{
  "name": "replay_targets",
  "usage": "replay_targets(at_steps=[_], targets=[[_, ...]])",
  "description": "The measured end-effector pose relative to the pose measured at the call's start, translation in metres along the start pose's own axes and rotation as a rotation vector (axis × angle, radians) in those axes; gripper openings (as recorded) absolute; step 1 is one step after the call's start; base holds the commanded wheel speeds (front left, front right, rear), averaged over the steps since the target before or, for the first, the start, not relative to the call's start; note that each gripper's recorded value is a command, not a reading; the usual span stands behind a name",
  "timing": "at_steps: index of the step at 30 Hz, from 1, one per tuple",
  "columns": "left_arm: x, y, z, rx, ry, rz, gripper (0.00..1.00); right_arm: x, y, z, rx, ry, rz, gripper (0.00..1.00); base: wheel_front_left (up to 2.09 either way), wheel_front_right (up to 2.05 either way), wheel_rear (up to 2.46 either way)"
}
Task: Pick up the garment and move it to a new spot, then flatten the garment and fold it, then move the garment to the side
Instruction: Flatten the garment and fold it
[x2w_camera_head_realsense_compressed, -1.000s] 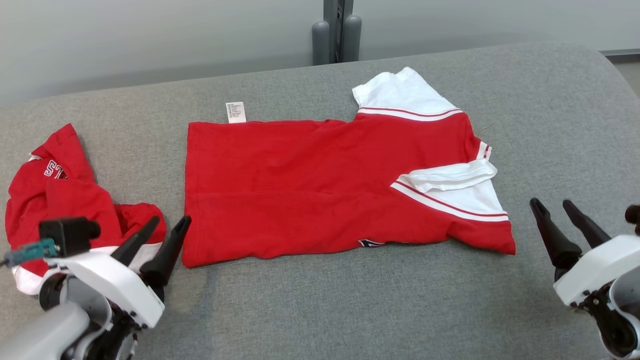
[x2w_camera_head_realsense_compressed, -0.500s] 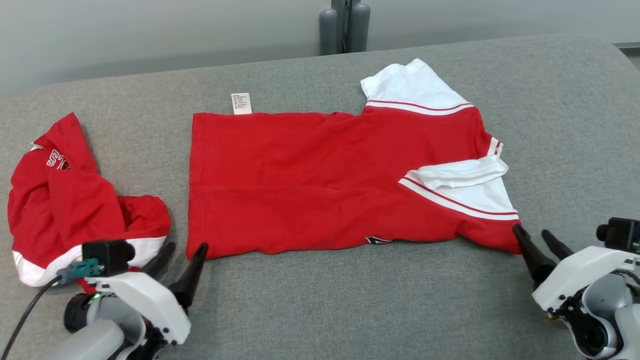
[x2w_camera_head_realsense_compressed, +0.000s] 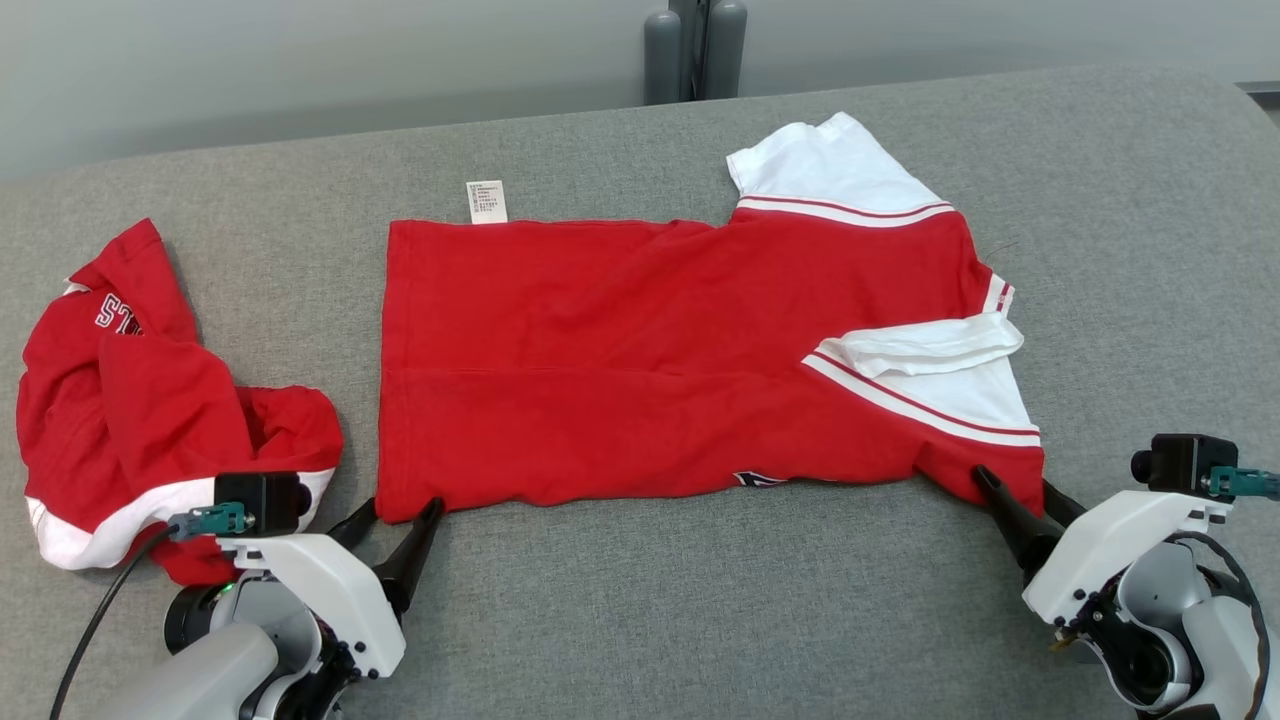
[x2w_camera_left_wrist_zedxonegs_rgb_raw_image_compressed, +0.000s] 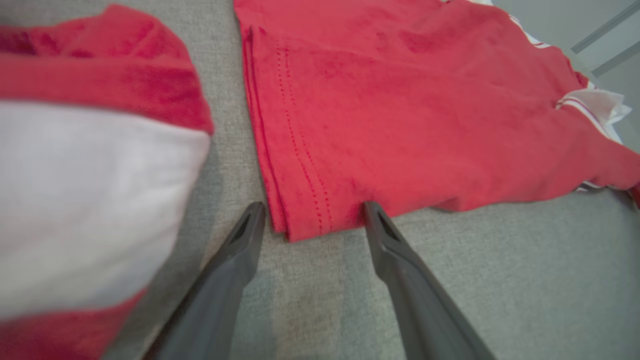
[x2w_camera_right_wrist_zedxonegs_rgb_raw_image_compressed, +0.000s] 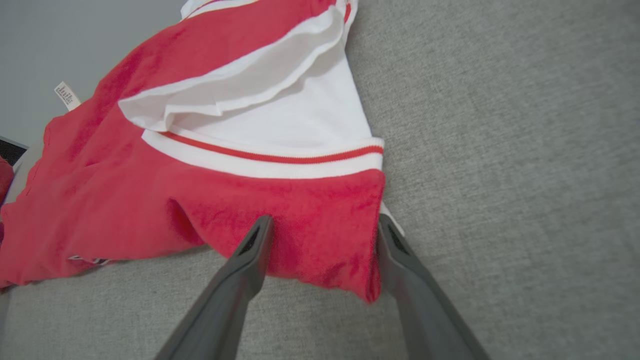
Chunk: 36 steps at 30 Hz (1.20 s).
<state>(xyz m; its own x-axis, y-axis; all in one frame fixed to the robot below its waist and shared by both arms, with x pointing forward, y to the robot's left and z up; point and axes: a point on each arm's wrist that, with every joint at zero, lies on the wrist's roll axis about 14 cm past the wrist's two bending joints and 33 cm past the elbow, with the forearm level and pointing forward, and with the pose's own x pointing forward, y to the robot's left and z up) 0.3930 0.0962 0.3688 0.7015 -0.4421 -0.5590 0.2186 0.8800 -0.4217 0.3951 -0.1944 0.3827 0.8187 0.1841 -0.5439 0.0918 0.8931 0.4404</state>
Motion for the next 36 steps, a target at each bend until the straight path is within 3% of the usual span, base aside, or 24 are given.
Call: replay_targets(at_steps=[1,3,4,6,14,23,36], targets=[[0.001,-0.001,0.0,0.002,0.005,-0.003,0.82,0.0,0.001,-0.002,0.002,0.005,0.002,0.66,0.0,0.0,0.0],[0.003,-0.001,0.0,0.006,0.012,-0.009,0.0,0.0,0.0,-0.002,-0.005,0.007,0.002,0.27,0.0,0.0,0.0],[0.003,-0.001,0.0,0.006,0.015,-0.01,0.0,0.001,0.0,-0.003,-0.009,0.011,0.003,0.27,0.0,0.0,0.0],[0.003,0.0,-0.002,0.011,0.02,-0.012,0.0,0.001,0.001,-0.002,-0.011,0.005,0.007,0.0,0.0,0.0,0.0],[-0.012,-0.007,0.004,0.03,-0.01,-0.05,0.0,-0.01,0.001,0.014,-0.019,-0.043,0.031,0.0,0.0,0.0,0.0],[-0.057,-0.024,-0.016,0.045,0.043,-0.094,0.0,-0.039,-0.004,0.012,-0.026,-0.005,0.07,0.0,0.0,0.0,0.0],[-0.114,-0.032,-0.065,0.014,0.208,-0.092,0.0,-0.079,-0.028,-0.024,0.001,0.137,0.05,0.0,0.0,0.0,0.0]])
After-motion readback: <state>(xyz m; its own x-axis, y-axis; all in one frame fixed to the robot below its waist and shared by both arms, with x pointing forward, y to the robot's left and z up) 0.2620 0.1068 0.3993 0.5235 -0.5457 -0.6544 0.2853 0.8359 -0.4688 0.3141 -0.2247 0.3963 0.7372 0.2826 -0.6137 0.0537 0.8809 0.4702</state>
